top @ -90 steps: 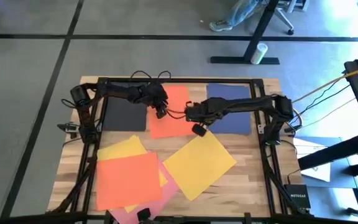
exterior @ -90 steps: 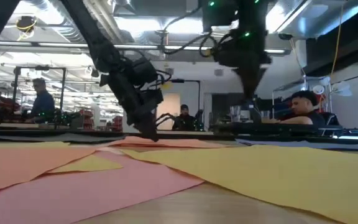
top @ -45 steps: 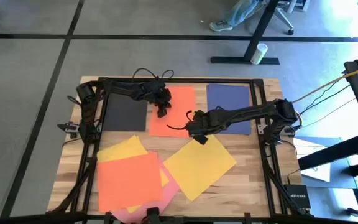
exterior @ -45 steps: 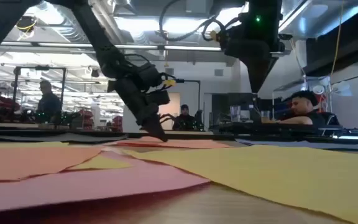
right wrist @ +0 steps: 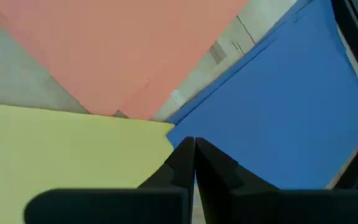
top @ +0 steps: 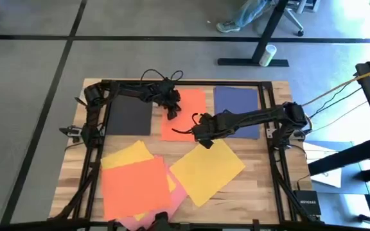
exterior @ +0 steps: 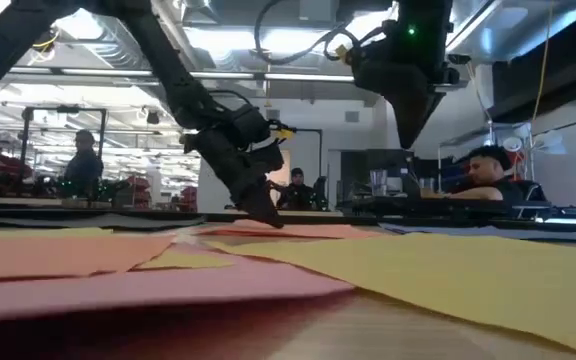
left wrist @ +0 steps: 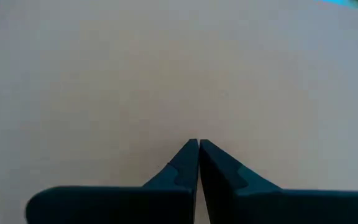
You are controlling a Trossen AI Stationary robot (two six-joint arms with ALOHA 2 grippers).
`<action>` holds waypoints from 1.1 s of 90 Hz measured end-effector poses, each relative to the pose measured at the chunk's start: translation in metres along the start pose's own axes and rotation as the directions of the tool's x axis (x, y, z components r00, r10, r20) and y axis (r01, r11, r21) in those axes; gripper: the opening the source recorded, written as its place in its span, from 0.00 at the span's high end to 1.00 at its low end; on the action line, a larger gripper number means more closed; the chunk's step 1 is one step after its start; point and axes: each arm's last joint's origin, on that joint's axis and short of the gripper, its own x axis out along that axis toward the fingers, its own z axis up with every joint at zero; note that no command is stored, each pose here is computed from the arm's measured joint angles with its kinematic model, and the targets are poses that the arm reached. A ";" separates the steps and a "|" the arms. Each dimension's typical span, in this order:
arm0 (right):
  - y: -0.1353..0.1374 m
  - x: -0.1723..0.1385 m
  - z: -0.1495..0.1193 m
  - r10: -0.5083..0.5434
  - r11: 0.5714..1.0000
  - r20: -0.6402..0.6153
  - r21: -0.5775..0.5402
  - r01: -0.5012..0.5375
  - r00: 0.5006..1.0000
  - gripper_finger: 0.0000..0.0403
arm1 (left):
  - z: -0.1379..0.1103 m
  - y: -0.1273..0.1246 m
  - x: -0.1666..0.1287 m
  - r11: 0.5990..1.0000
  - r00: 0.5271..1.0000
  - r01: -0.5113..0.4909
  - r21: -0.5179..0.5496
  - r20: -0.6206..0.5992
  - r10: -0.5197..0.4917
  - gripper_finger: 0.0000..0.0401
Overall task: Organize paper
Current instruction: Stack the orange on top of the other orange paper, then move the yellow paper to the bottom left of the table
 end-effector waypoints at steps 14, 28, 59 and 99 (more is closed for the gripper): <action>0.006 0.010 0.000 0.046 0.999 0.037 -0.021 -0.045 0.998 1.00 | 0.008 -0.013 -0.024 1.000 0.999 0.008 0.013 -0.033 -0.008 1.00; 0.017 0.022 -0.009 0.129 0.991 0.017 -0.044 -0.128 0.991 1.00 | 0.024 -0.033 -0.060 0.995 1.000 0.011 0.095 -0.012 -0.010 1.00; 0.067 0.029 -0.057 0.378 0.922 -0.002 -0.090 -0.377 0.926 1.00 | -0.004 -0.101 -0.091 0.985 0.957 0.148 0.084 -0.262 -0.122 1.00; 0.111 0.049 -0.140 0.362 0.874 -0.268 -0.235 -0.425 0.893 1.00 | -0.047 -0.192 -0.083 0.983 0.908 0.175 0.050 -0.394 -0.142 1.00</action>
